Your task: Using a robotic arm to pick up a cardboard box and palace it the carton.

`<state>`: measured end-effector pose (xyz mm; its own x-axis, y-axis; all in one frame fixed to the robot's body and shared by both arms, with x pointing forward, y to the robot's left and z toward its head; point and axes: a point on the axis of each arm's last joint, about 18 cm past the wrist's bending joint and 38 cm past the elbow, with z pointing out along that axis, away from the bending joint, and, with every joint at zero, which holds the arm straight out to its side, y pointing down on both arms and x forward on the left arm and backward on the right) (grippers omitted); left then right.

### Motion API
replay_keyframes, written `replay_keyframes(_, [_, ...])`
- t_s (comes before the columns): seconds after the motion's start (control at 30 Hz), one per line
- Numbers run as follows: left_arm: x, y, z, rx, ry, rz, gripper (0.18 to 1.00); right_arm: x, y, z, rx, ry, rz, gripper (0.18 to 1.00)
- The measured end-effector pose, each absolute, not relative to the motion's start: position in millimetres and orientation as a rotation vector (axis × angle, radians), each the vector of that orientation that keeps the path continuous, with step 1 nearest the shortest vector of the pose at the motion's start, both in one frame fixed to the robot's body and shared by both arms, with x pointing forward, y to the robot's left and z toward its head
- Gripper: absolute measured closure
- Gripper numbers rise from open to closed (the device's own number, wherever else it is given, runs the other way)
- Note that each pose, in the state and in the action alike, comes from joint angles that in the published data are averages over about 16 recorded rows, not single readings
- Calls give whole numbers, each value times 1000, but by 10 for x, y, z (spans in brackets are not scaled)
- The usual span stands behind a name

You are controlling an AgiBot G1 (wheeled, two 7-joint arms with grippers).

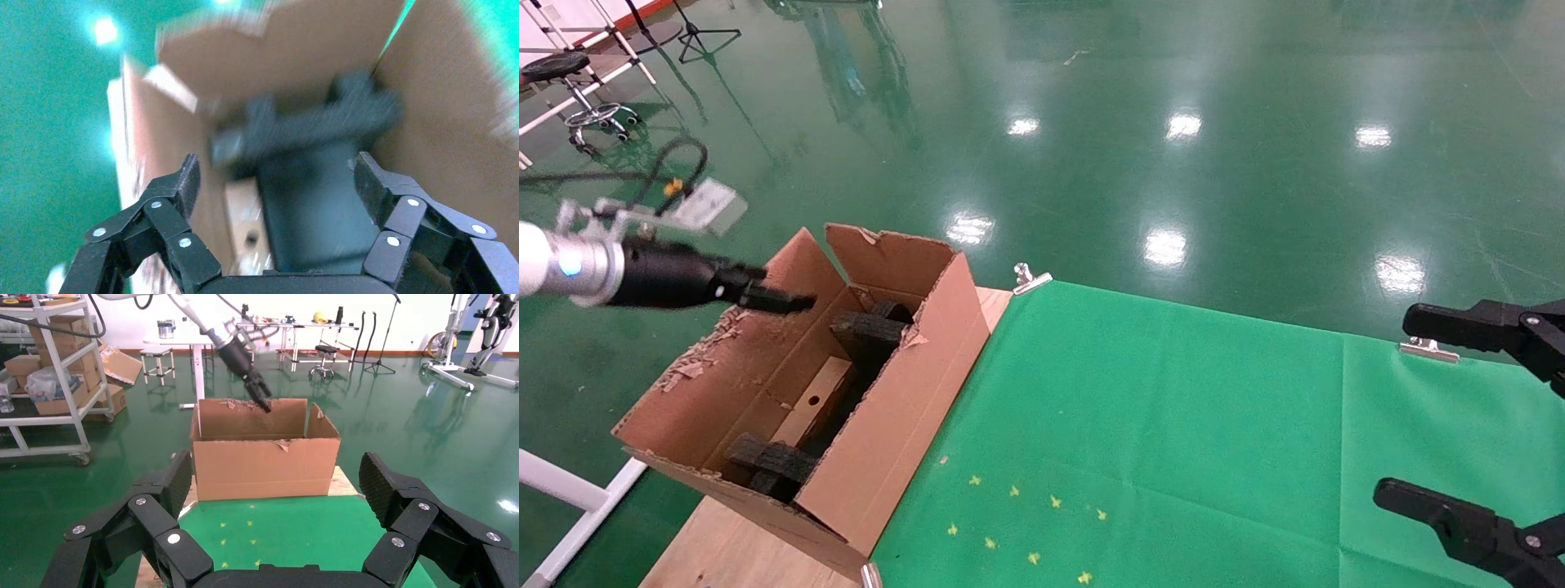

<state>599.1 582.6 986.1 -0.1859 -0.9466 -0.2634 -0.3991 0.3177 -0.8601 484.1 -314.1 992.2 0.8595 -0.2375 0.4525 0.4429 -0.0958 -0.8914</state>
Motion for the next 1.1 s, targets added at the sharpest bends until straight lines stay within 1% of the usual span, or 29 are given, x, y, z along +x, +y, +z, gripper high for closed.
replay_keyframes(0.13, [5959, 5706, 10082, -1112, 1746, -910, 324, 4841, -3141, 9922, -1568, -167, -574, 178])
replay_keyframes(0.33, [5883, 5539, 10370, -961, 1746, -1002, 245, 4841, -3142, 9922, -1568, -166, -574, 178])
replay_keyframes(0.53, [5848, 5463, 10478, -892, 1754, -1020, 203, 4842, -3142, 9922, -1567, -166, -574, 178])
replay_keyframes(0.83, [5876, 5370, 10480, -849, 1761, -1044, 184, 4842, -3143, 9922, -1568, -166, -574, 178])
replay_keyframes(1.1, [5924, 5100, 10476, -728, 1780, -1114, 183, 4842, -3143, 9922, -1568, -166, -574, 178])
